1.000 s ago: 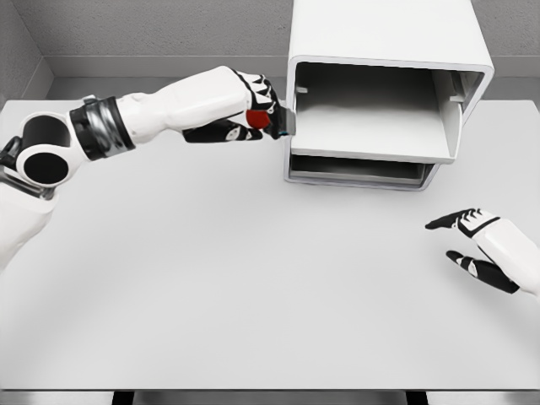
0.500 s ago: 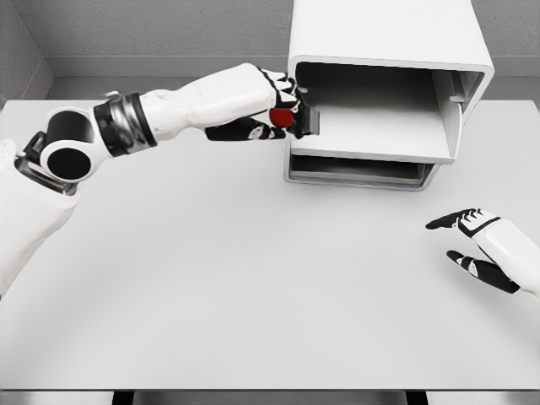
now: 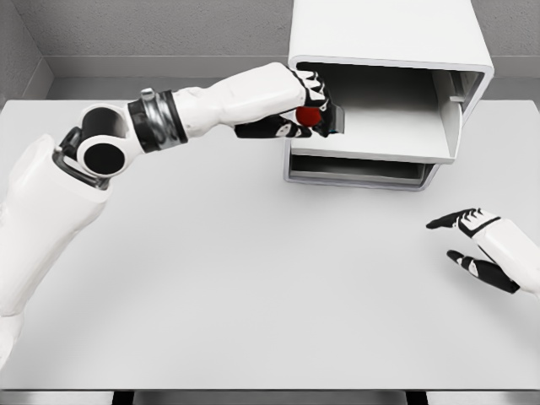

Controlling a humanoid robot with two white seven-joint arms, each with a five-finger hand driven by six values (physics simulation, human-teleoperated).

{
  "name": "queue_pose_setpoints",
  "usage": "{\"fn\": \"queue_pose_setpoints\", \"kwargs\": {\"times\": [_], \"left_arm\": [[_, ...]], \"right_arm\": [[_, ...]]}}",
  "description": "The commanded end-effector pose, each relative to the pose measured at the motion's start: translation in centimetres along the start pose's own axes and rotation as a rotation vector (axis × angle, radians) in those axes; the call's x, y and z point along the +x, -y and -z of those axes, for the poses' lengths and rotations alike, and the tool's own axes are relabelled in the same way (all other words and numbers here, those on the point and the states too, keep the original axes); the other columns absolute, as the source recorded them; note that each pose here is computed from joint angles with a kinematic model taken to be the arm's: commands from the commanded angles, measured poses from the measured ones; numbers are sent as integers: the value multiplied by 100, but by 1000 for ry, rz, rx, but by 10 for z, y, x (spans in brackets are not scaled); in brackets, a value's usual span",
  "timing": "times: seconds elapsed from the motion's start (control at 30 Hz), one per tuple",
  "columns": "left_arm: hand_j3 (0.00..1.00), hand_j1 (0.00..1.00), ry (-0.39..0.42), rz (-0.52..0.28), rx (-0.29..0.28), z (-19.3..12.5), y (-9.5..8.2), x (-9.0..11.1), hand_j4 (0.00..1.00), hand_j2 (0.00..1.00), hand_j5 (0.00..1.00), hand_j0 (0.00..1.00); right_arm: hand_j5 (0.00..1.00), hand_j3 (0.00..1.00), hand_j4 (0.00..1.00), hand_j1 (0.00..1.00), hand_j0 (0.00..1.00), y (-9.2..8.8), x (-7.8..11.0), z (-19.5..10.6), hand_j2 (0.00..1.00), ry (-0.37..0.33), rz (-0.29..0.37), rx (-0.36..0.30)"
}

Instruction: Slide open multi-storey tabletop storage cabinets and put open load switch and slide close multi-storey tabletop storage cabinets

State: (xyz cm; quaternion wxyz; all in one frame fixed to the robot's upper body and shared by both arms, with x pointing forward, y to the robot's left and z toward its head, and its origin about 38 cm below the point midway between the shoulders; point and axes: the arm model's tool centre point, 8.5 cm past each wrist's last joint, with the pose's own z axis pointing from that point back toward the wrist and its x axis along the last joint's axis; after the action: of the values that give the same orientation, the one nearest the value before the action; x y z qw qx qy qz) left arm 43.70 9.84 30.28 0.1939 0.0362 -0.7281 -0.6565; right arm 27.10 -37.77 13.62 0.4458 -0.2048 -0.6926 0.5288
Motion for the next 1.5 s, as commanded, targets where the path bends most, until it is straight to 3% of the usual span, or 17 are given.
{"fn": "queue_pose_setpoints", "kwargs": {"times": [0.0, 0.4, 1.0, 1.27, 1.47], "left_arm": [[40, 40, 2, -5, 4, 5, 2, 1, 40, 40, 40, 40], [40, 40, 14, -5, 14, 27, 2, 3, 40, 40, 40, 40], [41, 41, -34, -21, -18, 61, 15, -15, 41, 41, 41, 41], [43, 43, -46, -20, -25, 68, 14, -18, 43, 43, 43, 43], [44, 44, -45, -19, -25, 68, 14, -18, 44, 44, 44, 44]], "right_arm": [[69, 69, 69, 69, 69, 1, 0, 0, 69, 0, 5, -4], [69, 69, 69, 69, 69, 1, -4, 0, 69, -8, 4, -5], [69, 69, 69, 69, 69, 1, -4, 1, 69, -7, 6, -3], [69, 69, 69, 69, 69, -5, 11, 31, 69, 73, 31, -19], [69, 69, 69, 69, 69, -9, 16, 36, 69, 91, 38, -17]]}}
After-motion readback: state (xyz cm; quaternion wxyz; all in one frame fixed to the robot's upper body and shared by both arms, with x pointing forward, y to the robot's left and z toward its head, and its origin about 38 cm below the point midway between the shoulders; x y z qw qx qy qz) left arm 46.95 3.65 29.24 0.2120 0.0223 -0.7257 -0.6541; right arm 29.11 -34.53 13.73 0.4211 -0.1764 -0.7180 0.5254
